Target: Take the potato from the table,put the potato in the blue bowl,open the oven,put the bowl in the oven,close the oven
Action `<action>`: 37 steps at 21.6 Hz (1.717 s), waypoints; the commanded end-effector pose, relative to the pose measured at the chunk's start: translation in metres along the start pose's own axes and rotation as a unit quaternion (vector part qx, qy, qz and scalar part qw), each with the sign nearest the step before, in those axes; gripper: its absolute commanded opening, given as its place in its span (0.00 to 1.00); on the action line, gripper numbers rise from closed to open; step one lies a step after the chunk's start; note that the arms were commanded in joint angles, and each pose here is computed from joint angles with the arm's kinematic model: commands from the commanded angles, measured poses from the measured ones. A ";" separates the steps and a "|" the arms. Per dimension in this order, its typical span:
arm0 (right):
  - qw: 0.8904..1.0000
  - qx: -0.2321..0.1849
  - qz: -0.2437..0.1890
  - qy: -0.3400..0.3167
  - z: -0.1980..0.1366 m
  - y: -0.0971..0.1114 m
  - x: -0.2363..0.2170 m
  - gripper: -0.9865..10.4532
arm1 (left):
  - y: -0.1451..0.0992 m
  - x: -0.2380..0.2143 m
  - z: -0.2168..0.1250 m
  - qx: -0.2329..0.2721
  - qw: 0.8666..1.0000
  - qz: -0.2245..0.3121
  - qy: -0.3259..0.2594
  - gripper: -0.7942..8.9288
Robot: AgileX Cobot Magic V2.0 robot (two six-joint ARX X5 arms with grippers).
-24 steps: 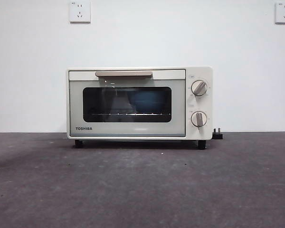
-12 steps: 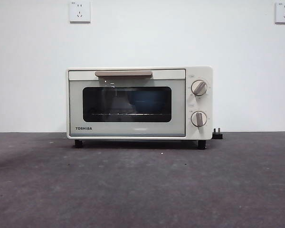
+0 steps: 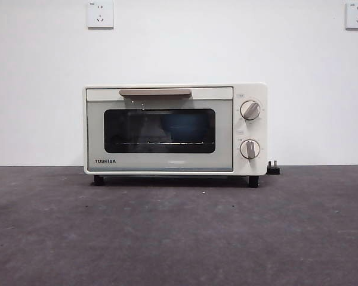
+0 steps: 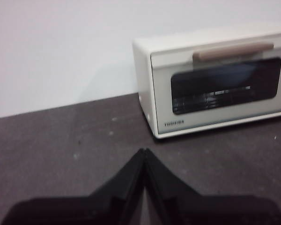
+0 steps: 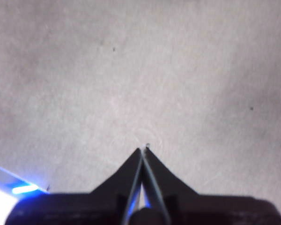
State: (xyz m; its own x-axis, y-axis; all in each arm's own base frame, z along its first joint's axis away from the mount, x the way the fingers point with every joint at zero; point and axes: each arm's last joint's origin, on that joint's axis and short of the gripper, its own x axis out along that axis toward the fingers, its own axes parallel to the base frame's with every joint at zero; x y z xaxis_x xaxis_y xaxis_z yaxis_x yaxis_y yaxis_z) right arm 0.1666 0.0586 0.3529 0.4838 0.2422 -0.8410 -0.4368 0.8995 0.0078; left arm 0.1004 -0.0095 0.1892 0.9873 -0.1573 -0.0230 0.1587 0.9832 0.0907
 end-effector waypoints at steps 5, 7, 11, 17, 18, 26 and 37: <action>0.999 -0.006 -0.006 -0.040 0.008 -0.001 0.003 0.09 | 0.003 -0.004 -0.032 -0.034 0.997 0.055 0.030 0.08; 0.998 -0.007 -0.008 -0.058 0.011 -0.001 0.002 0.09 | 0.005 -0.004 -0.038 -0.039 0.995 0.065 0.060 0.08; 0.997 -0.009 -0.011 -0.082 0.016 -0.002 0.002 0.09 | 0.005 -0.005 -0.041 -0.046 0.994 0.066 0.077 0.08; 0.996 -0.010 -0.011 -0.087 0.017 -0.002 0.001 0.09 | 0.005 -0.004 -0.041 -0.049 0.994 0.066 0.076 0.08; 0.996 -0.010 -0.011 -0.087 0.017 -0.002 0.001 0.09 | 0.005 -0.004 -0.041 -0.049 0.994 0.066 0.077 0.08; 0.991 -0.047 -0.052 -0.112 0.007 -0.004 -0.017 0.09 | 0.005 -0.004 -0.042 -0.050 0.993 0.066 0.082 0.08; 0.854 0.034 -0.174 -0.489 -0.094 -0.033 0.011 0.09 | 0.005 -0.003 -0.042 -0.050 0.993 0.066 0.086 0.08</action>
State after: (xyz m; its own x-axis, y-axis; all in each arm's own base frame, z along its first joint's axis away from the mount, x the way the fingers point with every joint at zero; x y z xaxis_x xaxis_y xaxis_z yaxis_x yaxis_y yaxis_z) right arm 0.1155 -0.0029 0.3055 0.9927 0.1120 0.0448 -0.1055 0.9861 -0.1282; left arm 0.0970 -0.0002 0.1503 0.9820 -0.0169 -0.1882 0.0192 0.9998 0.0104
